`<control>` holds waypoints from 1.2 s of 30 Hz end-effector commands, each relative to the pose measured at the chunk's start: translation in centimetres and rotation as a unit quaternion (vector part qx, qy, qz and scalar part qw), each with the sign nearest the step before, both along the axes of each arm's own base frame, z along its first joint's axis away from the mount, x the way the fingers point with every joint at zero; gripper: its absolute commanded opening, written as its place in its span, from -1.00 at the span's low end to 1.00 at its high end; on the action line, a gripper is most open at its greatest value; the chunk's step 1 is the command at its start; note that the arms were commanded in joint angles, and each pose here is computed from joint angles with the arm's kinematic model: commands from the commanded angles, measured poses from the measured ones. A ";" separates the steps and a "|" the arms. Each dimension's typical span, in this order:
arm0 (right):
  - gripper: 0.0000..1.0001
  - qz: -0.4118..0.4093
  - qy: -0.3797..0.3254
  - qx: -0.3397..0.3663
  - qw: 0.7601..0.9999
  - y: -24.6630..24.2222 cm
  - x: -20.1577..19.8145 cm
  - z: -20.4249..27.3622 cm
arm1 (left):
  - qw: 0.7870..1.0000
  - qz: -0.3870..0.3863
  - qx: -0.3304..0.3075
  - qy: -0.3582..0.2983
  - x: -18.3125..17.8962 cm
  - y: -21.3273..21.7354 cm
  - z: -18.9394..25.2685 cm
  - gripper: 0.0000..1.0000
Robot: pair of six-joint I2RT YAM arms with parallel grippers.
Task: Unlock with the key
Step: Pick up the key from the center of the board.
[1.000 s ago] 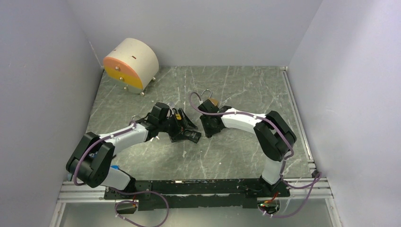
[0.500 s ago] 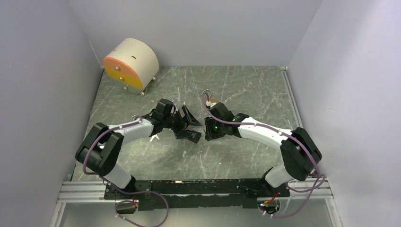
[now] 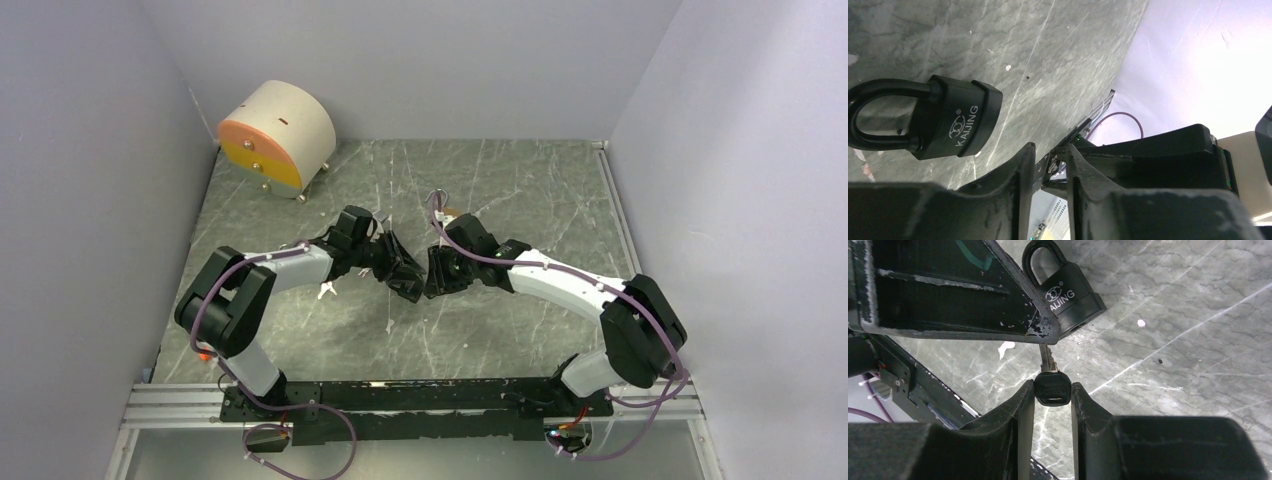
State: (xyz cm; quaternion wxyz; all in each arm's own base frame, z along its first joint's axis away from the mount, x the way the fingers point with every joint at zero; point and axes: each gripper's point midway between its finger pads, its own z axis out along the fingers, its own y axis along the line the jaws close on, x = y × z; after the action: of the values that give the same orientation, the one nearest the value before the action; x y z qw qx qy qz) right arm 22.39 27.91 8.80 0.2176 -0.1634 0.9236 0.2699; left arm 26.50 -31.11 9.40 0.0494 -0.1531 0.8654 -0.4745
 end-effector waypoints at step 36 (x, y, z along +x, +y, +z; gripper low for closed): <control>-0.49 -0.003 -0.118 0.488 0.865 -1.3 -2.9 21.0 | 0.889 -0.196 -0.238 -0.338 -3.7 -2.1 21.6 -0.95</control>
State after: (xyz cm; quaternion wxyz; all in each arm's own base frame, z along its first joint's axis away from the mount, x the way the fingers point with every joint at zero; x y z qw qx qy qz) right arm 20.08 27.07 25.68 0.3356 -0.0578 0.7015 0.6260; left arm 23.73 -33.55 27.63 0.1764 0.1475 0.7109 -0.6646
